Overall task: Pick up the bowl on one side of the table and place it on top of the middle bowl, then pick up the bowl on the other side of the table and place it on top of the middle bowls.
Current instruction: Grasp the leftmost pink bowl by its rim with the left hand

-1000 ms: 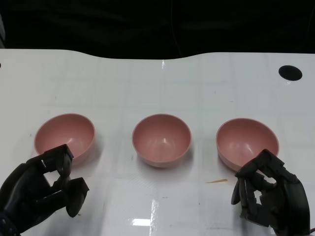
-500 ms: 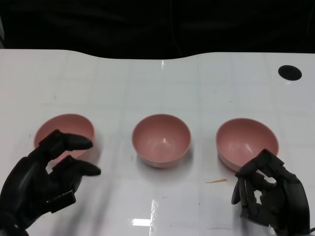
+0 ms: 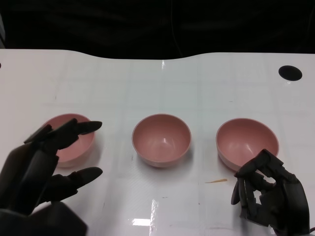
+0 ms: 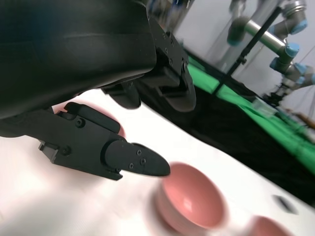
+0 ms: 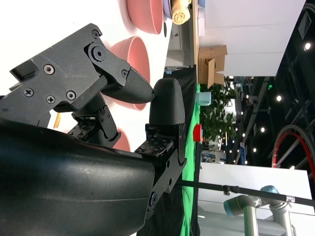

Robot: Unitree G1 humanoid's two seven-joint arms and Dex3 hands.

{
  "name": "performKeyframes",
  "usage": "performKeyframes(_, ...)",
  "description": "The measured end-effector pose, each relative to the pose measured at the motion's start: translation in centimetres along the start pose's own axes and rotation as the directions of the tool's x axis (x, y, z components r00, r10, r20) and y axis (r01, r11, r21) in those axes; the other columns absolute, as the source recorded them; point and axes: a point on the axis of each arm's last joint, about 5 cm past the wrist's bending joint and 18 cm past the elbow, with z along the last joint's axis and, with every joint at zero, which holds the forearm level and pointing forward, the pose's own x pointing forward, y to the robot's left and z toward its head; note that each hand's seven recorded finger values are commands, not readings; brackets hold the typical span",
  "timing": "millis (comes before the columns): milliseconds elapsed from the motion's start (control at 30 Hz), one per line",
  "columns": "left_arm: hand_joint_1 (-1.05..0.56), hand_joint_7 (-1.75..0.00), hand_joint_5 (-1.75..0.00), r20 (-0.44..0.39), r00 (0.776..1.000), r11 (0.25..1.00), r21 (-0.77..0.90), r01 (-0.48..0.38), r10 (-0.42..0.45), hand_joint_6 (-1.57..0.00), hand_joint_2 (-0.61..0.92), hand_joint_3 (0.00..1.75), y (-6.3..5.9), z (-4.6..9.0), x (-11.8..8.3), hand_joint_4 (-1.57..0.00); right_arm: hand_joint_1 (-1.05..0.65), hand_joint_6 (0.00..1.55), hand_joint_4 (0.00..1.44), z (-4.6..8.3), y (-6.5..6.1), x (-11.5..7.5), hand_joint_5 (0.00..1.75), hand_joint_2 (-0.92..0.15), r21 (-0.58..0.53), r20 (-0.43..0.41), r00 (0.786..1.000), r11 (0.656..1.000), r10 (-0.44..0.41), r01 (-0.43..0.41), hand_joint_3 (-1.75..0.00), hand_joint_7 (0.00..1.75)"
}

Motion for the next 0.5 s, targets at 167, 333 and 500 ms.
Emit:
performKeyframes(167, -0.81, -0.02, -0.14, 0.035, 0.999, 0.938, 0.343, -0.043, 0.033, -0.87, 0.61, 0.00, -0.3, 0.1, 0.6, -0.71, -0.07, 0.71, 0.89, 0.0, 0.0, 0.1, 1.75, -0.52, 0.003, 0.000, 1.000, 1.000, -0.006, 0.006, -1.25, 1.58)
performKeyframes(333, -0.81, 0.00, -0.05, -0.029, 0.999, 0.881, 0.471, 0.041, -0.031, -0.78, 0.63, 0.01, -1.0, -0.8, 1.6, -0.67, -0.07, 0.71, 0.90, 0.0, 0.0, 0.1, 1.75, -0.52, 0.002, 0.000, 1.000, 1.000, -0.007, 0.007, -1.26, 1.58)
performKeyframes(500, -0.82, 0.00, -0.01, -0.109, 0.989, 0.855, 0.499, 0.140, -0.099, -0.71, 0.67, 0.02, -1.4, -1.7, 2.6, -0.62, -0.07, 0.70, 0.89, 0.0, 0.0, 0.2, 1.75, -0.51, 0.008, 0.002, 1.000, 1.000, -0.005, 0.005, -1.26, 1.58)
